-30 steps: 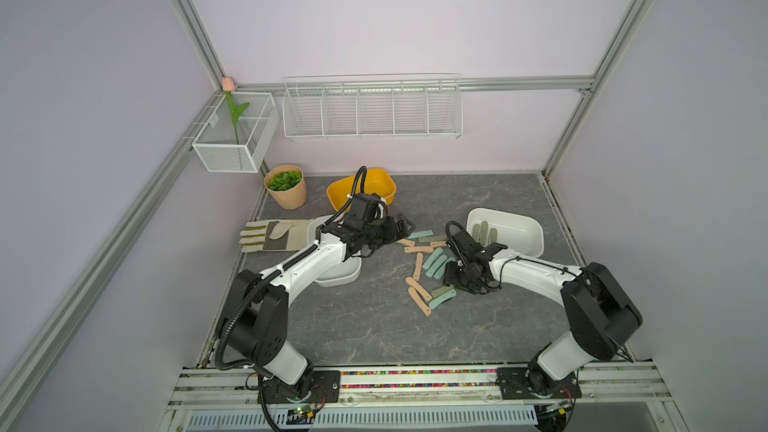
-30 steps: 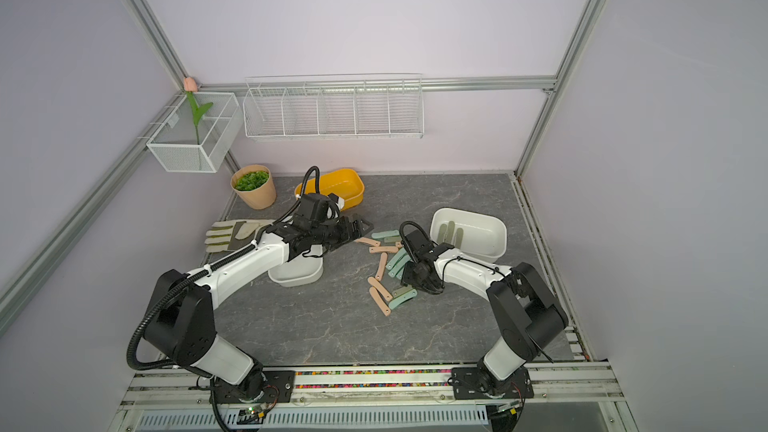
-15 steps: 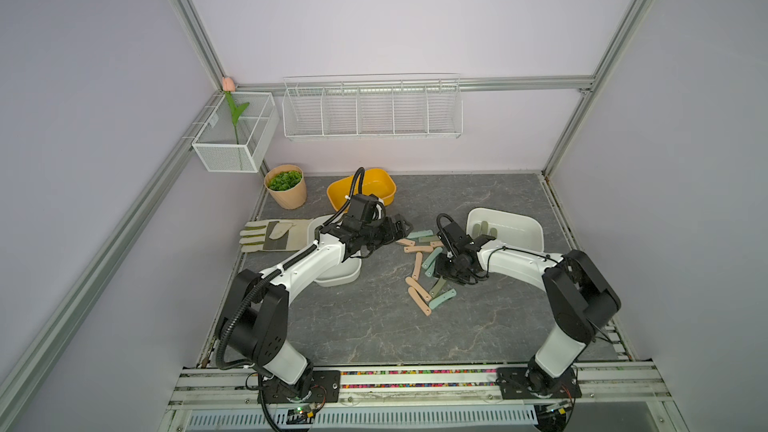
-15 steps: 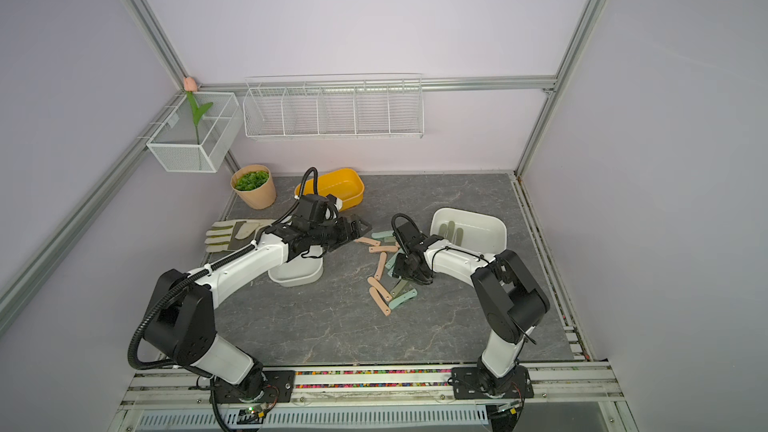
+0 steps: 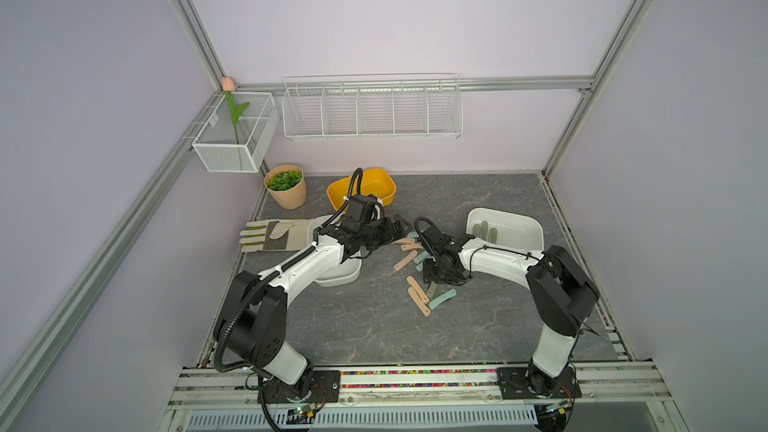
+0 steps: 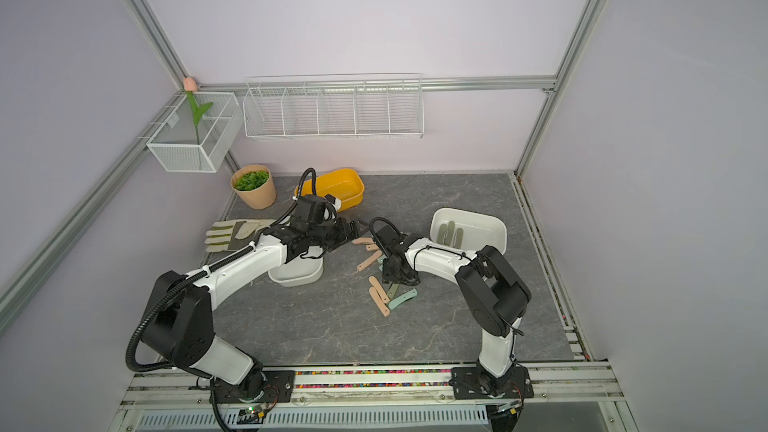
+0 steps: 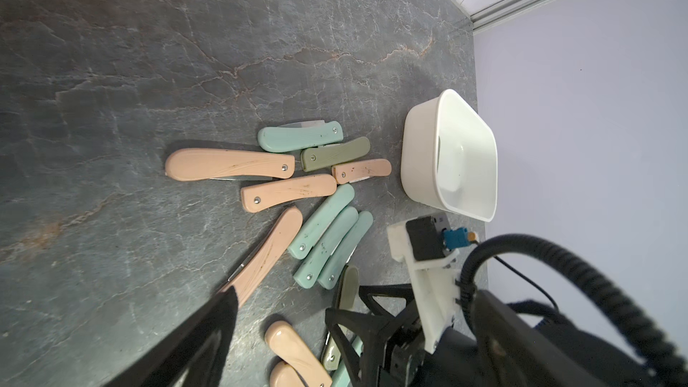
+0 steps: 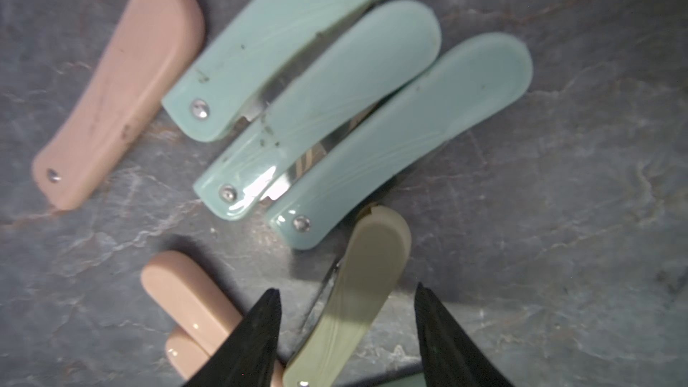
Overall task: Place the fruit knives into the storage box by color
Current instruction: Pick up the fruit knife from the center of the board.
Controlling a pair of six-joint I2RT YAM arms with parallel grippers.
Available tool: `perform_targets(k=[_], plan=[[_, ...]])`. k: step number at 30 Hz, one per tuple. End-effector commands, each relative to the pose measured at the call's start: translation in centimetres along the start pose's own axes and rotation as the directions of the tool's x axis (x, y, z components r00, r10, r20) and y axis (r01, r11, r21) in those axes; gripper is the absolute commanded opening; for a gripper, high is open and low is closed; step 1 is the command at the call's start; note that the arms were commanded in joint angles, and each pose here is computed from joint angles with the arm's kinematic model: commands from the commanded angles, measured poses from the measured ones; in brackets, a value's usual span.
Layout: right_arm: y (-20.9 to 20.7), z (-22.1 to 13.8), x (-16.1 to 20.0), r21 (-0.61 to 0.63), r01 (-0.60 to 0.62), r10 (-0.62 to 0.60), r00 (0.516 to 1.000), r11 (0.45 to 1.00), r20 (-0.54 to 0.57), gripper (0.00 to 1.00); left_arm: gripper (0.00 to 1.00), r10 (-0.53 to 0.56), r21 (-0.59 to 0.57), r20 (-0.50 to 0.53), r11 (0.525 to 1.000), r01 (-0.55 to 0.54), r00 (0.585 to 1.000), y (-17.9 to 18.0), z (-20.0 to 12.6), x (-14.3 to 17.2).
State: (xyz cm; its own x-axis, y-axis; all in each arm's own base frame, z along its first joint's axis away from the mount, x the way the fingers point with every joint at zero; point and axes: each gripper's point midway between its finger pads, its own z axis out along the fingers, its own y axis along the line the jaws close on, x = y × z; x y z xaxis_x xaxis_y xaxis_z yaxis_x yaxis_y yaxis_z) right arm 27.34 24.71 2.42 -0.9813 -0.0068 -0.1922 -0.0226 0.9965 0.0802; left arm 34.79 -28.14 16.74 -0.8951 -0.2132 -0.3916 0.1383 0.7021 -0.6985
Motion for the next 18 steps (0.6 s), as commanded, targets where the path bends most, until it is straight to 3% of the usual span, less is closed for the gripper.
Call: perform_targets(k=[1,9,18], plan=[[-1.9,0.5,1.2,0.148,0.049,-0.046,0.999,0.988,-0.022,0.62,0.99,-0.002,0.026,0.019,1.0,0.002,1.0,-0.5,-0.5,-0.4],[-2.9,0.8,1.5,0.195,0.068,-0.064,0.998,0.978,-0.027,0.61,0.99,-0.009,0.033,0.022,0.999,0.008,1.0,-0.6,-0.7,-0.4],[-5.7,0.6,1.2,0.193,0.028,-0.024,1.0,0.981,-0.019,0.5,0.99,-0.01,0.037,0.023,0.999,0.009,1.0,-0.7,-0.7,-0.2]])
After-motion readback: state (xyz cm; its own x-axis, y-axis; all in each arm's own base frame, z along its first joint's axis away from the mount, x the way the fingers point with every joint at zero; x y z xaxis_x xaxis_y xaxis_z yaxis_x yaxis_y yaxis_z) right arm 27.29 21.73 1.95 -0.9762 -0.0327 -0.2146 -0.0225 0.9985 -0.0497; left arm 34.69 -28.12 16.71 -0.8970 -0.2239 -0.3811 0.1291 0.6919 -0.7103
